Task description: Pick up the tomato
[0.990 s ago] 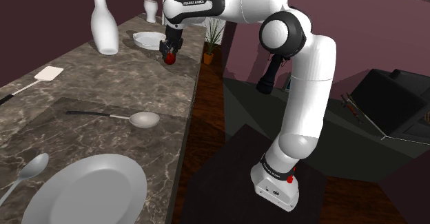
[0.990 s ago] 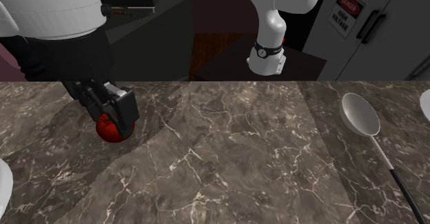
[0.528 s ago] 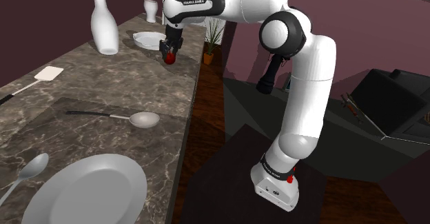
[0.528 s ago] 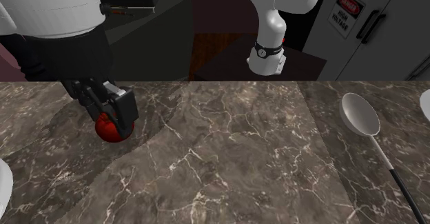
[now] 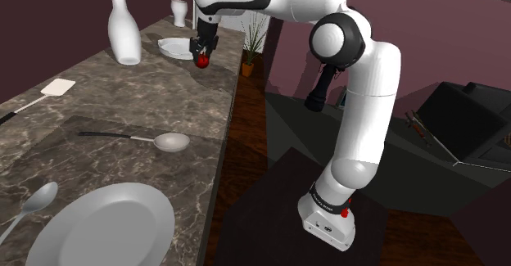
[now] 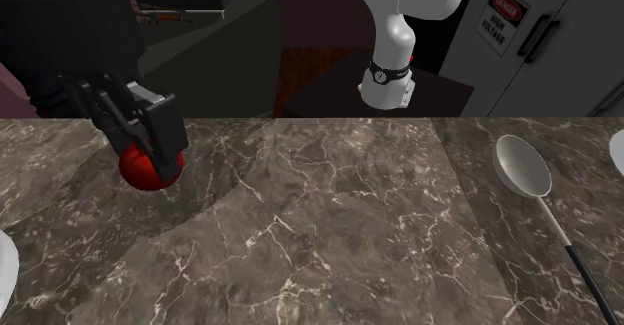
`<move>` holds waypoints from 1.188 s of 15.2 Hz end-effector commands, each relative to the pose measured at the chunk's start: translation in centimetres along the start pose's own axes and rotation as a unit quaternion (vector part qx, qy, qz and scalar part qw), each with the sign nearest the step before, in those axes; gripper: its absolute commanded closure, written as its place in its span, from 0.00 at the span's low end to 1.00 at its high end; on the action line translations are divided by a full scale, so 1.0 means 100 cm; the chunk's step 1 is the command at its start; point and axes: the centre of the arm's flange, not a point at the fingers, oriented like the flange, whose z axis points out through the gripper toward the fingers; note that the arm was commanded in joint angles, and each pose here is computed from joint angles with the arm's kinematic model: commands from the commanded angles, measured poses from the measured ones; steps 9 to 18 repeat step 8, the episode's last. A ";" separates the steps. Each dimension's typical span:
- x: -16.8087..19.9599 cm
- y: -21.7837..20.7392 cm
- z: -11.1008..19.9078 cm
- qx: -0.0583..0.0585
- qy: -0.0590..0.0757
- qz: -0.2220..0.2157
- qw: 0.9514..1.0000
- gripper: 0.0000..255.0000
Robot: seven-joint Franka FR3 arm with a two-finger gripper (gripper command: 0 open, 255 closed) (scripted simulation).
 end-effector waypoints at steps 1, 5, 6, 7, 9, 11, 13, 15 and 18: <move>0.001 0.000 -0.012 0.000 0.000 0.000 1.000 1.00; 0.004 0.000 -0.033 0.000 0.000 0.000 1.000 1.00; 0.005 0.000 -0.038 0.000 0.000 0.000 1.000 1.00; 0.005 -0.001 -0.039 0.000 0.000 0.000 1.000 1.00; 0.005 -0.001 -0.039 0.000 0.000 0.000 1.000 1.00; 0.005 -0.001 -0.039 0.000 0.000 0.000 1.000 1.00; 0.005 -0.001 -0.039 0.000 0.000 0.000 1.000 1.00; 0.005 -0.001 -0.039 0.000 0.000 0.000 1.000 1.00; 0.005 -0.001 -0.039 0.000 0.000 0.000 1.000 1.00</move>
